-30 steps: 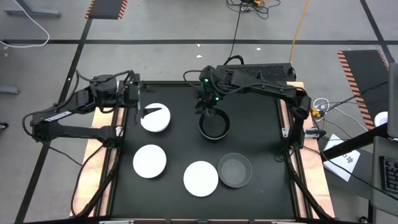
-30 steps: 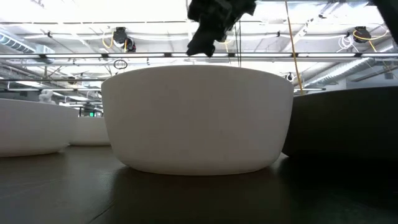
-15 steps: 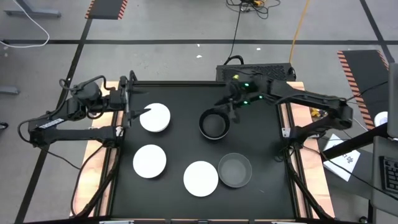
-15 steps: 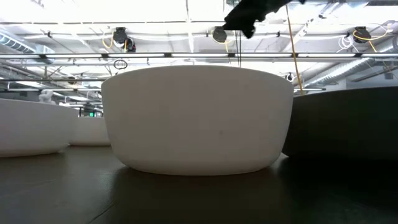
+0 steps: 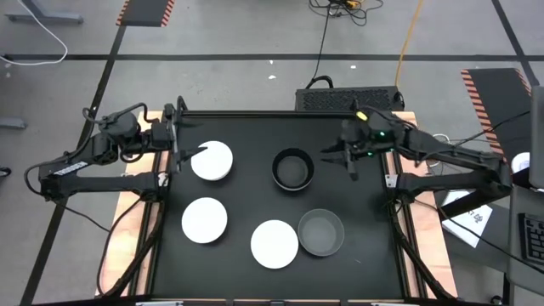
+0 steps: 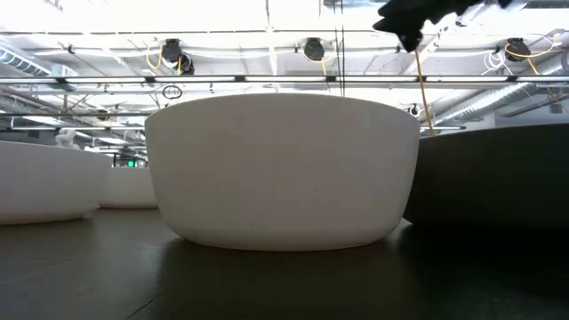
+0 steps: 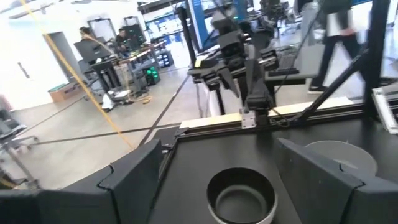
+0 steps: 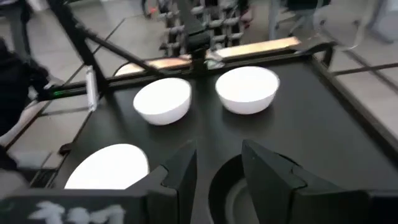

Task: Nest bowls inside each other
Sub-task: Stack the top left white bowl on the black bowl

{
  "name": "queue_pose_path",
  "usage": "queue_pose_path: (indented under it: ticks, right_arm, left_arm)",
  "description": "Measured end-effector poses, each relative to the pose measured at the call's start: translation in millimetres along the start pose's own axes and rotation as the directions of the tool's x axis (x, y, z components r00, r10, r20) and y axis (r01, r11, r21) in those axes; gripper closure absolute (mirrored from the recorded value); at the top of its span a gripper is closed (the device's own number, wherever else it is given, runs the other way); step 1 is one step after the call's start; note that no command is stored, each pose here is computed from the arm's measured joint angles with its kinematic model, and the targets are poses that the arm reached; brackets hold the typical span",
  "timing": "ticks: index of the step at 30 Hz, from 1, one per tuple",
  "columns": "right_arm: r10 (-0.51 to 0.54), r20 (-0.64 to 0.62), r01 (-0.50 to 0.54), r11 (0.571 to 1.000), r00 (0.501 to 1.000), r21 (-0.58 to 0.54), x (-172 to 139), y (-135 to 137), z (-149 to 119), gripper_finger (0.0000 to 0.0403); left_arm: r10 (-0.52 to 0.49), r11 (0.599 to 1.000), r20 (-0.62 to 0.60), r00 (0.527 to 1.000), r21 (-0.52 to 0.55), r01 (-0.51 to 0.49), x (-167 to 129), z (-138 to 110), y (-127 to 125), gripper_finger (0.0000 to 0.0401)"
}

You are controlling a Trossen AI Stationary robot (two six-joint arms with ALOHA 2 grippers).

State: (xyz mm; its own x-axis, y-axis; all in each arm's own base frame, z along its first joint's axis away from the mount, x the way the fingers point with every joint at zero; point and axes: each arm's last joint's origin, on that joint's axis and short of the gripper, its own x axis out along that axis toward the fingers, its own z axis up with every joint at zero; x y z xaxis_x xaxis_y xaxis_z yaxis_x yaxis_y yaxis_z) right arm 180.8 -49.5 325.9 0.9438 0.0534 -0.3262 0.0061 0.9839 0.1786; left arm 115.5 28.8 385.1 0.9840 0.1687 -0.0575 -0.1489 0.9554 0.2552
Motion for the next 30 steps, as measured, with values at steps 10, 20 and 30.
queue_pose_path:
  ticks: [10,20,30]
  right_arm:
    - [0.001,0.064,-0.002,1.000,0.998,0.014,-24.2,13.6,-24.3,0.0282]
    - [0.016,0.022,-0.016,1.000,1.000,0.009,-21.4,17.4,-48.9,0.0282]
    - [0.037,0.064,-0.039,0.999,0.997,0.033,-24.8,17.0,-88.3,0.0282]
  left_arm:
    - [0.033,0.999,-0.028,0.999,0.011,-0.033,0.5,-2.0,0.7,0.0086]
    - [0.030,1.000,-0.061,0.998,0.009,-0.030,0.4,-5.1,0.0,0.0087]
    - [0.055,0.998,-0.080,0.995,0.048,-0.052,0.3,-6.4,0.5,0.0087]
